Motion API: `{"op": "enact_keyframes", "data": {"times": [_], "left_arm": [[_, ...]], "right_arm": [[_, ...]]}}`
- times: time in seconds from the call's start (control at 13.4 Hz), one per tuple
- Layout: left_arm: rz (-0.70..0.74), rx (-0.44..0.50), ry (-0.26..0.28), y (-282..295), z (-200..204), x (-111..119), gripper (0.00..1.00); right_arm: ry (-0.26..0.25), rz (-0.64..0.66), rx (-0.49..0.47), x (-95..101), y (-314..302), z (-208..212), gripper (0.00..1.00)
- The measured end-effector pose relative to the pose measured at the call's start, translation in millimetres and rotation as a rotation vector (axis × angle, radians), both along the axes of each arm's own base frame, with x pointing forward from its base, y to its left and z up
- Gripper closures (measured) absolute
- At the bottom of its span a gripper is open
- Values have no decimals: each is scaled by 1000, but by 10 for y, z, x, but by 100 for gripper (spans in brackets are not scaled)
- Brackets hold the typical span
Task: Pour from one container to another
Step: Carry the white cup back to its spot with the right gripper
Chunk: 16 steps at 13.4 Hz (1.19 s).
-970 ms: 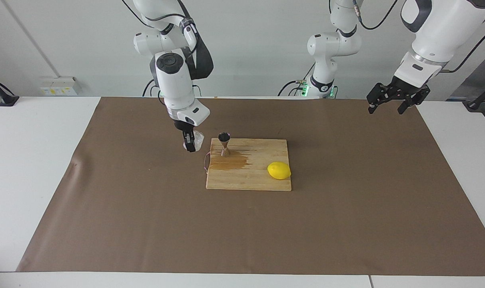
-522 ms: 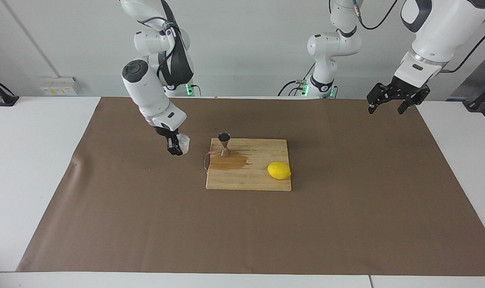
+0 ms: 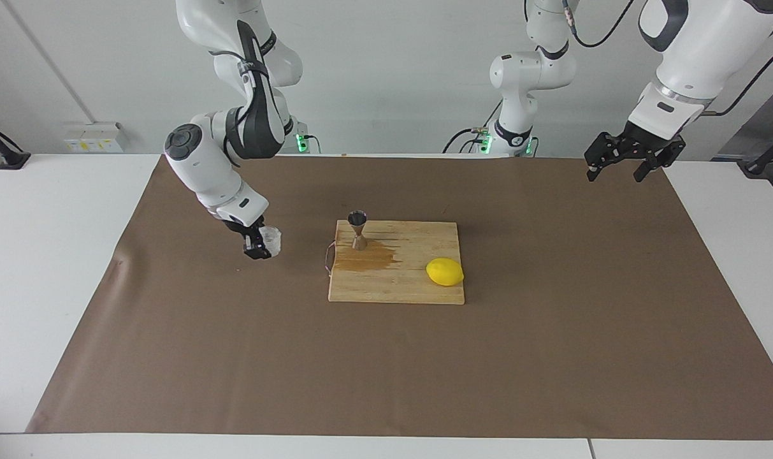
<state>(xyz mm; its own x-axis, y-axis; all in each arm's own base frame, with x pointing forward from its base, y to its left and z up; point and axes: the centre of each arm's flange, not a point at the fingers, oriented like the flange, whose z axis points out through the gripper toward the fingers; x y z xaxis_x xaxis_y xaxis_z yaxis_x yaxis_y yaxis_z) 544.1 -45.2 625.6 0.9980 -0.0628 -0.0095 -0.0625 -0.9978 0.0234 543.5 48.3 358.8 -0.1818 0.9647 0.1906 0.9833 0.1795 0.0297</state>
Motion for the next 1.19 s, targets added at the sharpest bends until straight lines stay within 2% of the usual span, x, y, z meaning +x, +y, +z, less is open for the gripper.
{"op": "enact_keyframes", "data": {"times": [0.52, 1.12, 1.19], "left_arm": [[0, 0, 0, 0, 0, 0, 0], [0, 0, 0, 0, 0, 0, 0], [0, 0, 0, 0, 0, 0, 0]], "right_arm": [[3, -23, 58, 42, -151, -423, 50], [-12, -36, 50, -85, -396, -666, 49], [-9, -37, 51, -96, -396, -678, 42]]}}
